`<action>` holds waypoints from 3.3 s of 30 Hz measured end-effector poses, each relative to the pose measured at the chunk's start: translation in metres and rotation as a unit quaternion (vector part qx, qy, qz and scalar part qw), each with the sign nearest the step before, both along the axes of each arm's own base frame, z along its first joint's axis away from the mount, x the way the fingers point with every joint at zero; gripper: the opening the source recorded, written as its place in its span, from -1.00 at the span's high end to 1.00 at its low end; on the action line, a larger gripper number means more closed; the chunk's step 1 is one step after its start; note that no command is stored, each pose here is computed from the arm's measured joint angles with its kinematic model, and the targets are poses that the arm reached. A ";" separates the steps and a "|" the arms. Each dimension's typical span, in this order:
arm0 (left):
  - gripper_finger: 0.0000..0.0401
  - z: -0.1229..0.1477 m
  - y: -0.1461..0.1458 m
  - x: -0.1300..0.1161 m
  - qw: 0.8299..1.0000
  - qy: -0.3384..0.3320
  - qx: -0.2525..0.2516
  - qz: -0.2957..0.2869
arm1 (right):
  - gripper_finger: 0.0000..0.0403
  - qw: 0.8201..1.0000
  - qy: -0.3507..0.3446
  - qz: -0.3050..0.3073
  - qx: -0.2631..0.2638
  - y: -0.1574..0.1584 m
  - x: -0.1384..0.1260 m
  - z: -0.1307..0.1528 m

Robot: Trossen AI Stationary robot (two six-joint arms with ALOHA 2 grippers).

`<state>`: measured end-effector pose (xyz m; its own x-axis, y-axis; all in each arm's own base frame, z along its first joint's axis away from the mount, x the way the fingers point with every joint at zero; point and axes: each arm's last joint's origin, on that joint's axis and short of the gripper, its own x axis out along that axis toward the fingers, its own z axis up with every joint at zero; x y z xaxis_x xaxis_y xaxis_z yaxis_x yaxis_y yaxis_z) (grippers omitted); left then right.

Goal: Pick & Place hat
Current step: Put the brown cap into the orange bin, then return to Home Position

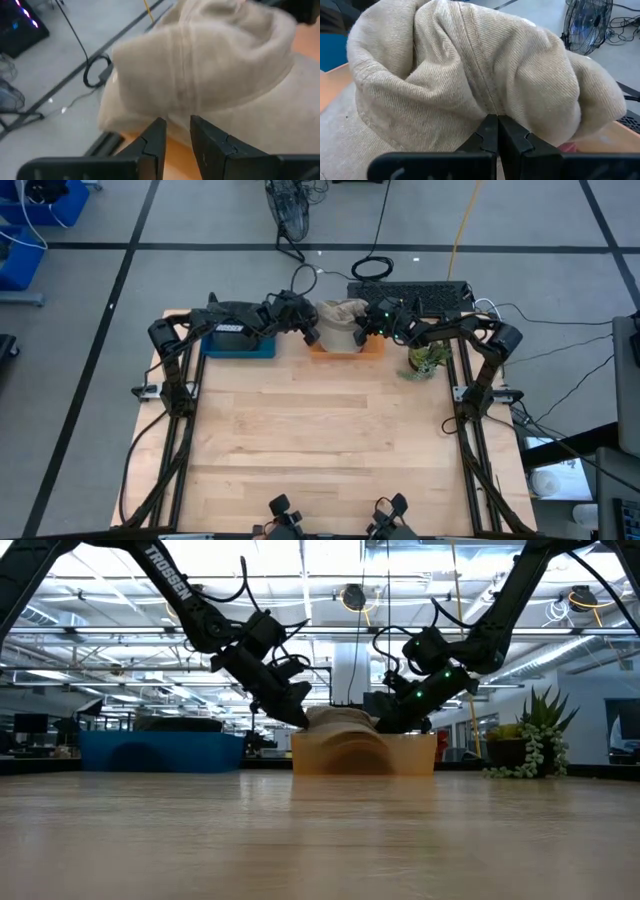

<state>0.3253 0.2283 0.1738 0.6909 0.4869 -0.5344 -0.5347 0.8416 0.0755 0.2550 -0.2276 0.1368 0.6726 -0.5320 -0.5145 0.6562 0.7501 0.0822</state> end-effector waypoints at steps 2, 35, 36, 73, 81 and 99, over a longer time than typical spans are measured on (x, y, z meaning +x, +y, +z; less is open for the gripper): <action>0.54 -0.002 0.001 -0.002 1.000 0.008 -0.010 0.005 | 1.00 1.000 -0.006 0.002 -0.007 0.000 0.001 0.001; 0.54 0.018 -0.040 0.023 0.986 -0.026 0.031 -0.165 | 1.00 0.990 -0.054 0.131 -0.004 0.034 0.015 0.032; 0.54 0.016 -0.038 0.022 0.986 -0.025 0.029 -0.160 | 1.00 0.990 -0.055 0.130 -0.002 0.032 0.016 0.028; 0.54 -0.024 -0.010 0.018 0.996 -0.013 -0.009 -0.093 | 1.00 0.990 0.002 0.109 0.093 0.005 0.001 -0.001; 0.54 0.010 -0.017 0.014 0.994 -0.044 0.002 -0.101 | 1.00 0.988 -0.029 0.129 0.078 0.012 -0.004 0.029; 0.54 -0.001 -0.015 0.014 0.996 -0.023 -0.003 -0.088 | 1.00 0.997 0.024 0.063 0.042 0.015 -0.015 0.019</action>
<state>0.3398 0.2134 0.1728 0.7891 0.3525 -0.5031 -0.3813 0.9232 0.0487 0.2404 -0.2123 0.1556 0.7048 -0.3992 -0.5864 0.5623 0.8184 0.1186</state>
